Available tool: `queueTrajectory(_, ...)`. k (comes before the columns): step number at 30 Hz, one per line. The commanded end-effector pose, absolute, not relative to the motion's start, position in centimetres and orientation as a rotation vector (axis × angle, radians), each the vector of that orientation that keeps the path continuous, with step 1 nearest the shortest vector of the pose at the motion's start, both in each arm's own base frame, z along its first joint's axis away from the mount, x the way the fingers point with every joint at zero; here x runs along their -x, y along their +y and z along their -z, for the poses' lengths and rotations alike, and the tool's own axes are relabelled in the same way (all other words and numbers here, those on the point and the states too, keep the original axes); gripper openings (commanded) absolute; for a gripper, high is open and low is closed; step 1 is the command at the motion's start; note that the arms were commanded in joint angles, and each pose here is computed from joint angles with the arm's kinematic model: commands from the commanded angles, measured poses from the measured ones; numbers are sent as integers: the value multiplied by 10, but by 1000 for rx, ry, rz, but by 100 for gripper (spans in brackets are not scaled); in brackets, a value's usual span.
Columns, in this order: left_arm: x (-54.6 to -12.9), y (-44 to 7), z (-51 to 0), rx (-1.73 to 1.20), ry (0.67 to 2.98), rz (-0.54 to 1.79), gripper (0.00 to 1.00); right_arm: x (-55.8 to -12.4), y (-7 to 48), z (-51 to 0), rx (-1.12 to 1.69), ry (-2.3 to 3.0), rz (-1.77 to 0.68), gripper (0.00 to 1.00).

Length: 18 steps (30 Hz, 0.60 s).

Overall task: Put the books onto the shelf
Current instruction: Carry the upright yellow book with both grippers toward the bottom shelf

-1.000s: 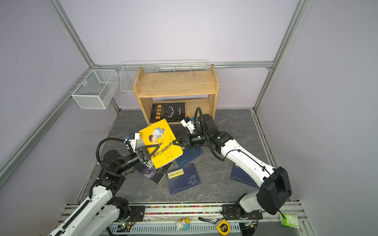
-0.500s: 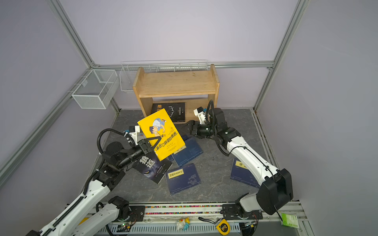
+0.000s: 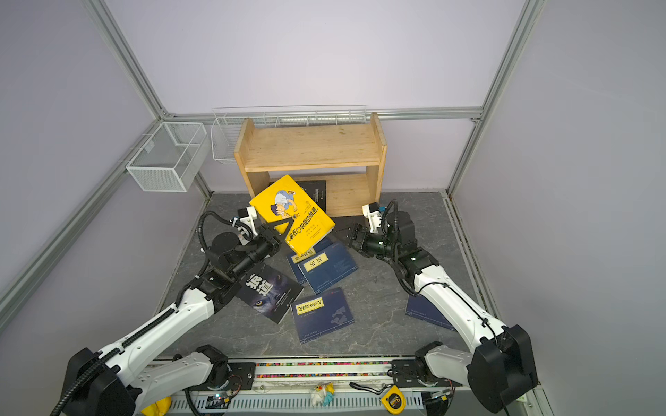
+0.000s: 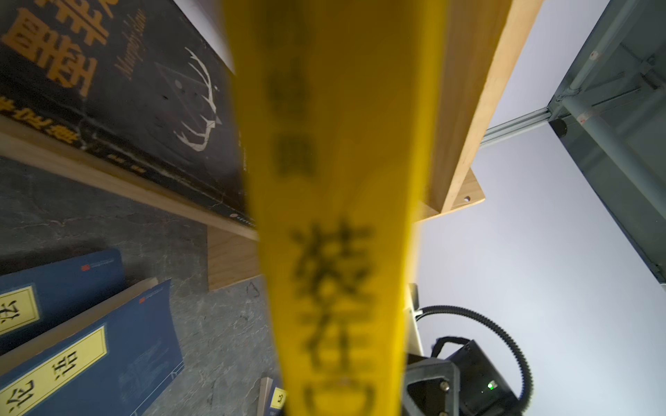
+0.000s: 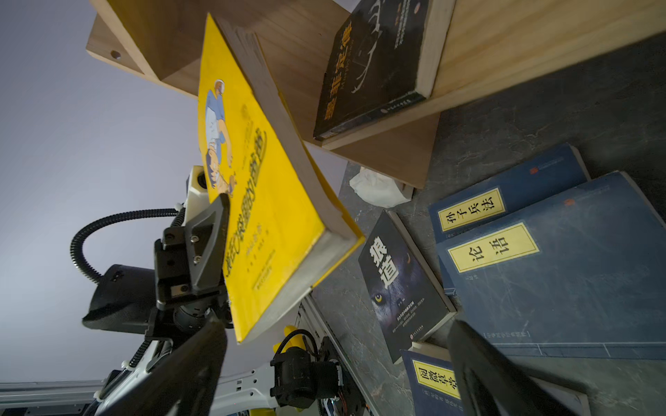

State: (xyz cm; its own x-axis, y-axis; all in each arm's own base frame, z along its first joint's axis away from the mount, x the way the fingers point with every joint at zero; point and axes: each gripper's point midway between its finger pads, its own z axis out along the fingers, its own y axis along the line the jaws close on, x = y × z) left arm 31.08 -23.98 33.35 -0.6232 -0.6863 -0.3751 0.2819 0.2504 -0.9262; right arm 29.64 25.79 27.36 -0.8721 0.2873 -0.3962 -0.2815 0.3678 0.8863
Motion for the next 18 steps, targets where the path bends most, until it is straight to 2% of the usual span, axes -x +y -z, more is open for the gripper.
queueTrajectory(1, -310, -235, -392, 373, 1514, 1551, 0, -288, 264, -294, 1, 2031, -1643, 98)
queueTrajectory(12, -311, -250, -401, 411, 1450, 1584, 0, -277, 287, -331, 115, 1909, -1711, 100)
queueTrajectory(16, -309, -256, -411, 398, 1413, 1624, 0, -281, 295, -342, 116, 1885, -1743, 94)
queueTrajectory(18, -309, -258, -411, 399, 1410, 1626, 0, -283, 301, -346, 108, 1863, -1778, 87)
